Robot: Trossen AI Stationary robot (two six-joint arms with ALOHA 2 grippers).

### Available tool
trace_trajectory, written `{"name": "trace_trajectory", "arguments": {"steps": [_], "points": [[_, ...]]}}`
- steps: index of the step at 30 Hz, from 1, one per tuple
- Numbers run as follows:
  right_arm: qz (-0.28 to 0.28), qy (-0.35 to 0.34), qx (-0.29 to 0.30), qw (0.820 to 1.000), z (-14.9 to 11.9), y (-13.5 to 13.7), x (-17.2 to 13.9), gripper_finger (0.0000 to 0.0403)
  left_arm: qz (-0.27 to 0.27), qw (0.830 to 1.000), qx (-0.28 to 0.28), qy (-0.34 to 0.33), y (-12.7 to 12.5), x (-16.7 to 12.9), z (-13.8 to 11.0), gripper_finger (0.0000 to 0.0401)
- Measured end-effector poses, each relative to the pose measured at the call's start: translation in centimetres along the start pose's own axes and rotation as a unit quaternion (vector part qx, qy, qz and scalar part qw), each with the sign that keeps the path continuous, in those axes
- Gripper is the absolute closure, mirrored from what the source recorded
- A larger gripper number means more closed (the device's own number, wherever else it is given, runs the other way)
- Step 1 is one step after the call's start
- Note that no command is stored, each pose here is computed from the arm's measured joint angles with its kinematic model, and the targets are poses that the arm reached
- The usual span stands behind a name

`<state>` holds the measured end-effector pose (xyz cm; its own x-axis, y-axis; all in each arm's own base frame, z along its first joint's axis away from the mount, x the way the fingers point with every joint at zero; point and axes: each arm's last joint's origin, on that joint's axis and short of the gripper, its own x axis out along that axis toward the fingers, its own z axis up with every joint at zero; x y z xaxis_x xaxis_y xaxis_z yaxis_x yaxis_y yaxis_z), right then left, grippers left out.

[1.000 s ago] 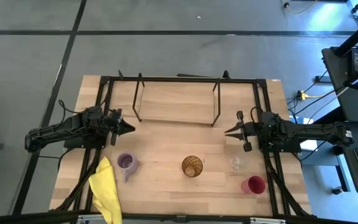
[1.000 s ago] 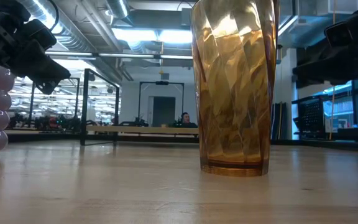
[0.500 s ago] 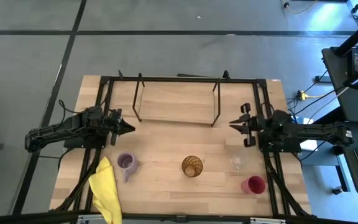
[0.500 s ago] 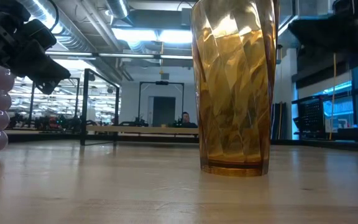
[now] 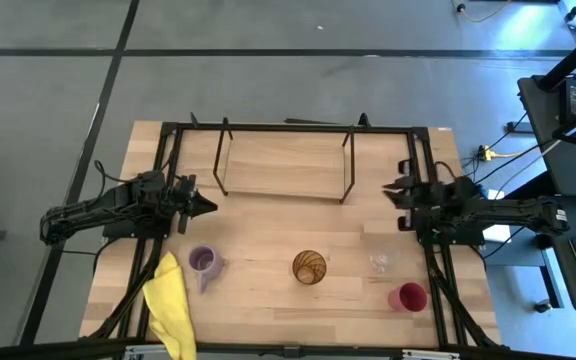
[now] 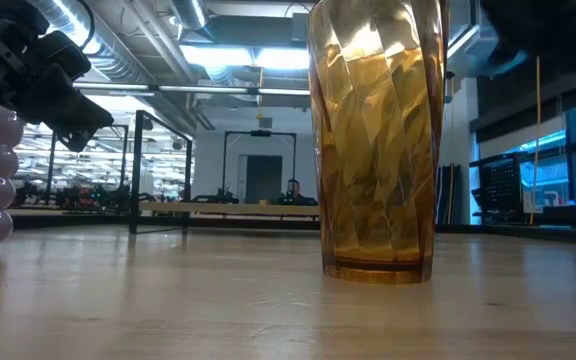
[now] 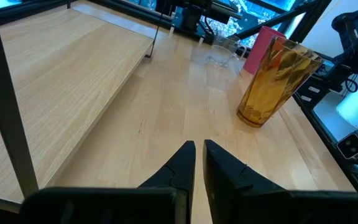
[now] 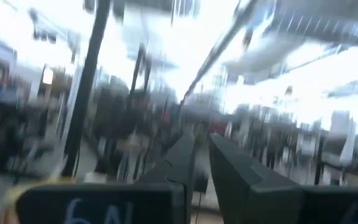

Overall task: Stack small to large cups/mugs on shelf
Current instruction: Put the brown cup on the shelf

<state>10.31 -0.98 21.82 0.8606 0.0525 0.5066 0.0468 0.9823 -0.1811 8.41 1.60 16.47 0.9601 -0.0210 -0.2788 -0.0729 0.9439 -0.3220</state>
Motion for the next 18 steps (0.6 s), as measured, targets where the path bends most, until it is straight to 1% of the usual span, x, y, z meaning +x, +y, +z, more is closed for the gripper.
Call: {"name": "trace_trajectory", "arguments": {"steps": [2,4,5,7,10,12,18], "points": [[-0.005,-0.054,0.007,0.999,1.0,-0.1,-0.1,0.035,0.0,1.0,0.0,0.0,0.0,0.0,0.0,0.0374],[-0.006,-0.102,0.028,0.994,2.0,-0.2,-0.2,0.035,0.0,1.0,0.0,0.0,0.0,0.0,0.0,0.0374],[-0.005,-0.125,0.046,0.991,2.4,-0.2,-0.3,0.035,0.0,1.0,0.0,0.0,0.0,0.0,0.0,0.0374],[0.004,-0.158,0.101,0.982,3.0,-0.2,-0.5,0.035,0.0,1.0,0.0,0.0,0.0,0.0,0.0,0.0374],[0.018,-0.166,0.18,0.969,3.2,-0.2,-0.5,0.035,0.0,1.0,0.0,0.0,0.0,0.0,0.0,0.0374],[0.022,-0.159,0.21,0.964,3.1,-0.2,-0.5,0.035,0.0,1.0,0.0,0.0,0.0,0.0,0.0,0.0374],[0.023,-0.156,0.216,0.964,3.0,-0.2,-0.5,0.035,0.0,1.0,0.0,0.0,0.0,0.0,0.0,0.0374]]}}
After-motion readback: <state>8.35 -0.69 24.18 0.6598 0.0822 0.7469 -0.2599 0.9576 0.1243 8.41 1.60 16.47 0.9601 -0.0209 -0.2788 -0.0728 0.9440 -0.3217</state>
